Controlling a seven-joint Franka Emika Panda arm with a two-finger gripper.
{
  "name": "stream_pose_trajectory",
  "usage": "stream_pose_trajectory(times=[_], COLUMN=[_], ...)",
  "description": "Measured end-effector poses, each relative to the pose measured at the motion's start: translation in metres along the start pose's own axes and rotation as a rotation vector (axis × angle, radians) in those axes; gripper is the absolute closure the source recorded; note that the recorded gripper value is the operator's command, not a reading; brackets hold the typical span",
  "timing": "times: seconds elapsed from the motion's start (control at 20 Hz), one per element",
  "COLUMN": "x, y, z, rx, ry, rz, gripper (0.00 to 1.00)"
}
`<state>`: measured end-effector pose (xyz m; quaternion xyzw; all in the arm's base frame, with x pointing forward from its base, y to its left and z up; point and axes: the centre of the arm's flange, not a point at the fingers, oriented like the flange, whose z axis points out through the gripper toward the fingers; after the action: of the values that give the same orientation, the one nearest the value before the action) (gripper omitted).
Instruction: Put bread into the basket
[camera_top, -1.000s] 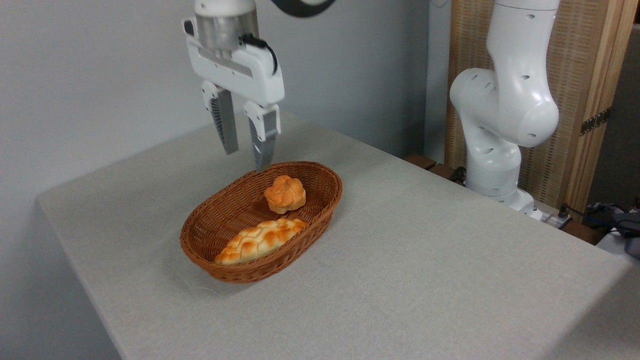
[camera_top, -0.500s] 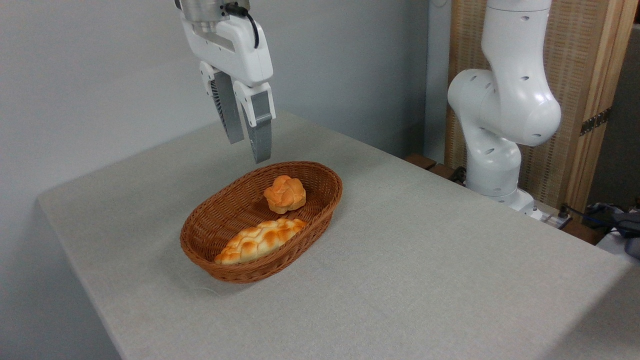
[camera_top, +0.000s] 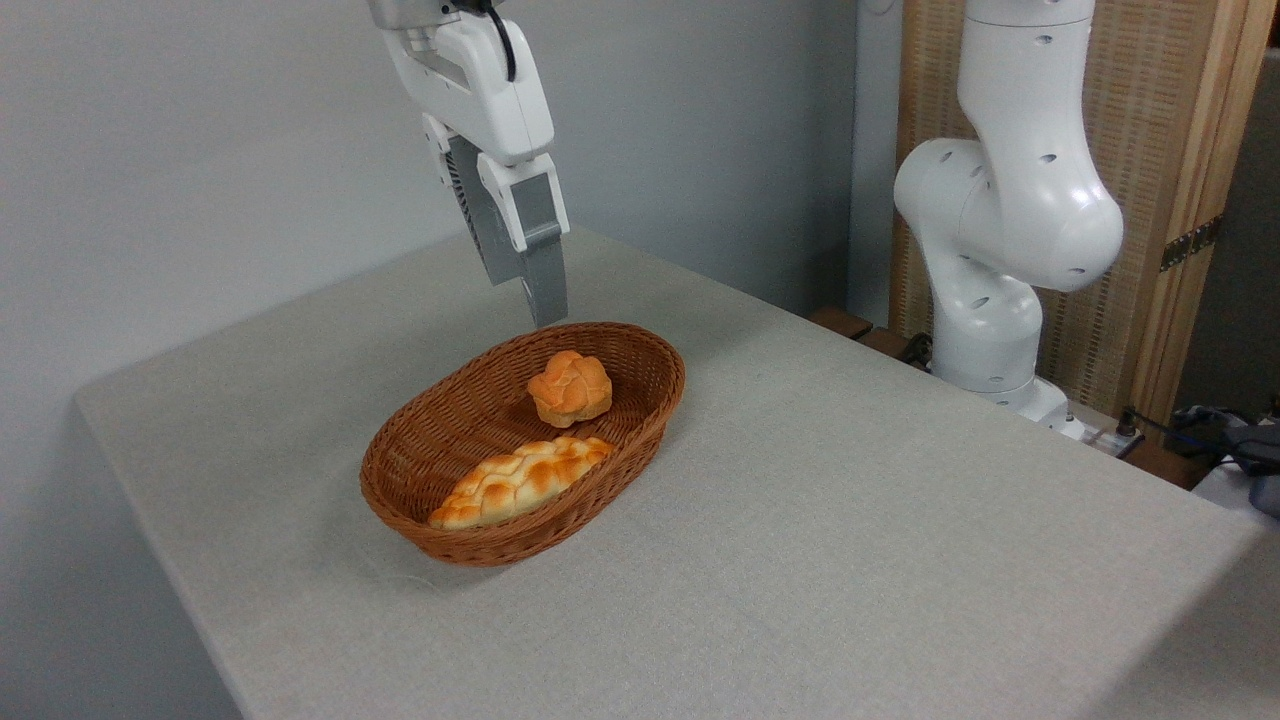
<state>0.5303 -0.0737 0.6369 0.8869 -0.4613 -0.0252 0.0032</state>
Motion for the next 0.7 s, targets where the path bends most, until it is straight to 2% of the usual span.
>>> stream_pose_trajectory(times=[0.1, 0.2, 0.3, 0.7], x=[-0.0026, -0.0044, -0.0039, -0.0026], y=[-0.003, -0.0053, -0.0055, -0.0065], z=[0.0005, 0.001, 0.0013, 0.0035], rx=[-0.001, -0.002, -0.002, -0.004], ry=[0.0, -0.001, -0.001, -0.004], rz=[-0.02, -0.115, -0.162, -0.187], gripper=[0.0, 0.0, 0.0, 0.0])
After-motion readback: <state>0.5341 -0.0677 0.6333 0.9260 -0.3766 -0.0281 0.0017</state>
